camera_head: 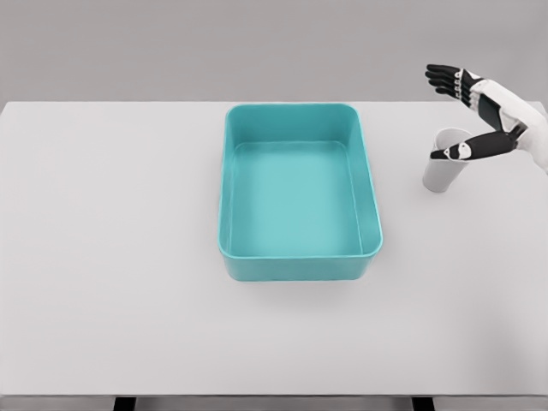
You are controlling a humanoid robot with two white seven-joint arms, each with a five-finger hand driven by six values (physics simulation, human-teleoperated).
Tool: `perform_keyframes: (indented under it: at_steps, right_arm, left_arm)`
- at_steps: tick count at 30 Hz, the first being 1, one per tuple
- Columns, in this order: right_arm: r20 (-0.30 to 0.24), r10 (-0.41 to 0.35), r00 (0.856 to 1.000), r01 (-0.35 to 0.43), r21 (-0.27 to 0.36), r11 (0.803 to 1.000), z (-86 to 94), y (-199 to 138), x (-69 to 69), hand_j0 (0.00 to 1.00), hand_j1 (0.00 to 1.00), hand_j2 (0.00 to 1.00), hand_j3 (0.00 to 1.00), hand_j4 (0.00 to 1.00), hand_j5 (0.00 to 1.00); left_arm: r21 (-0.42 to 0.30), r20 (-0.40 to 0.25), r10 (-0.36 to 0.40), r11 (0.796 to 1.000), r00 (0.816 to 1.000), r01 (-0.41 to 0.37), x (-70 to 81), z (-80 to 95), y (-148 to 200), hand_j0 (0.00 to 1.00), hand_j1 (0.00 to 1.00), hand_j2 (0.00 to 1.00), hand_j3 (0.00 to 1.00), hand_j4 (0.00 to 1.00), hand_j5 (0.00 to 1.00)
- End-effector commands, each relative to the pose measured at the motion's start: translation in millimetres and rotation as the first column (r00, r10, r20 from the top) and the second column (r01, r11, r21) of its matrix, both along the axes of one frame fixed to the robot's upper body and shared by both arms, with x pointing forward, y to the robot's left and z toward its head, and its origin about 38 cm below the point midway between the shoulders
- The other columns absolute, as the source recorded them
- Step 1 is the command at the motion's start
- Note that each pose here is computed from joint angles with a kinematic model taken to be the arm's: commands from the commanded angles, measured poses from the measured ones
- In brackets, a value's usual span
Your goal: Put the paper cup into the basket with your right arm
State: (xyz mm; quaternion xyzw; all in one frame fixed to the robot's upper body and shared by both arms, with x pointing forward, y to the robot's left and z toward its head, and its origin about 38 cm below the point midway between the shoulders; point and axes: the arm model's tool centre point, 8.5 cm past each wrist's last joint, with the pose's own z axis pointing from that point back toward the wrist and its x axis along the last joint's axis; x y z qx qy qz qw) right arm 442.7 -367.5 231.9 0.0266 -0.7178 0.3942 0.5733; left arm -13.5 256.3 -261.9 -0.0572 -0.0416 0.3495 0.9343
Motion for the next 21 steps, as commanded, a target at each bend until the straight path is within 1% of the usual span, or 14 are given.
perform_keyframes:
  at_steps: [1,2,4,5,7,10,11,13,15,16,18,19,20,21]
  right_arm:
    - [0.017,0.008,1.000,-0.008,0.016,1.000,3.9,3,-0.4,1.00,1.00,1.00,1.00,1.00,1.00]
    - [0.006,-0.038,0.999,0.038,0.030,0.999,0.8,-12,1.9,1.00,1.00,1.00,1.00,1.00,1.00]
    - [-0.056,-0.113,0.992,0.112,-0.025,0.993,-20.8,-38,4.3,1.00,1.00,1.00,1.00,1.00,1.00]
    - [-0.082,-0.136,0.987,0.134,-0.030,0.991,-31.5,-47,4.3,1.00,1.00,1.00,1.00,1.00,1.00]
    - [-0.063,-0.148,0.987,0.144,-0.069,0.987,-32.2,-64,-7.1,1.00,1.00,1.00,1.00,1.00,1.00]
    - [-0.055,-0.196,0.979,0.194,-0.039,0.980,-44.8,-85,-27.0,1.00,1.00,1.00,1.00,1.00,1.00]
    - [-0.047,-0.210,0.977,0.209,-0.031,0.977,-42.7,-91,-29.3,1.00,1.00,1.00,1.00,1.00,1.00]
    - [-0.021,-0.216,0.976,0.216,-0.016,0.976,-37.8,-94,-30.2,1.00,1.00,1.00,1.00,1.00,1.00]
    - [-0.029,-0.218,0.975,0.218,-0.024,0.976,-41.0,-94,-29.3,1.00,1.00,1.00,1.00,1.00,1.00]
    - [-0.044,-0.236,0.971,0.234,-0.040,0.971,-48.2,-99,-28.9,1.00,1.00,1.00,1.00,1.00,1.00]
    - [-0.078,-0.251,0.965,0.251,-0.019,0.968,-60.8,-98,-26.8,1.00,1.00,1.00,1.00,1.00,1.00]
    - [-0.108,-0.271,0.957,0.270,-0.019,0.963,-74.0,-104,-28.3,1.00,1.00,1.00,1.00,1.00,1.00]
    - [-0.126,-0.277,0.953,0.273,-0.049,0.961,-81.0,-103,-27.9,1.00,1.00,1.00,1.00,1.00,1.00]
    - [-0.134,-0.279,0.951,0.274,-0.057,0.960,-88.5,-94,-22.6,1.00,1.00,1.00,1.00,1.00,1.00]
  left_arm:
    - [0.000,0.000,0.001,1.000,1.000,-0.001,0.0,0.0,0,1.00,1.00,1.00,1.00,1.00,1.00]
    - [0.000,0.000,0.001,1.000,1.000,-0.001,0.0,0.0,0,1.00,1.00,1.00,1.00,1.00,1.00]
    - [0.000,0.000,0.001,1.000,1.000,-0.001,0.0,0.0,0,1.00,1.00,1.00,1.00,1.00,1.00]
    - [0.000,0.000,0.001,1.000,1.000,-0.001,0.0,0.0,0,1.00,1.00,1.00,1.00,1.00,1.00]
    - [0.000,0.000,0.001,1.000,1.000,-0.001,0.0,0.0,0,1.00,1.00,1.00,1.00,1.00,1.00]
    - [0.000,0.000,0.001,1.000,1.000,-0.001,0.0,0.0,0,1.00,1.00,1.00,1.00,1.00,1.00]
    - [0.000,0.000,0.001,1.000,1.000,-0.001,0.0,0.0,0,1.00,1.00,1.00,1.00,1.00,1.00]
    - [0.000,0.000,0.001,1.000,1.000,-0.001,0.0,0.0,0,1.00,1.00,1.00,1.00,1.00,1.00]
    - [0.000,0.000,-0.001,1.000,1.000,0.001,0.0,0.0,0,1.00,1.00,1.00,1.00,1.00,1.00]
    - [0.000,0.000,-0.001,1.000,1.000,0.001,0.0,0.0,0,1.00,1.00,1.00,1.00,1.00,1.00]
    - [0.000,0.000,0.001,1.000,1.000,-0.001,0.0,0.0,0,1.00,1.00,1.00,1.00,1.00,1.00]
    - [0.000,0.000,0.001,1.000,1.000,-0.001,0.0,0.0,0,1.00,1.00,1.00,1.00,1.00,1.00]
    - [0.000,0.000,0.001,1.000,1.000,-0.001,0.0,0.0,0,1.00,1.00,1.00,1.00,1.00,1.00]
    - [0.000,0.000,0.001,1.000,1.000,-0.001,0.0,0.0,0,1.00,1.00,1.00,1.00,1.00,1.00]
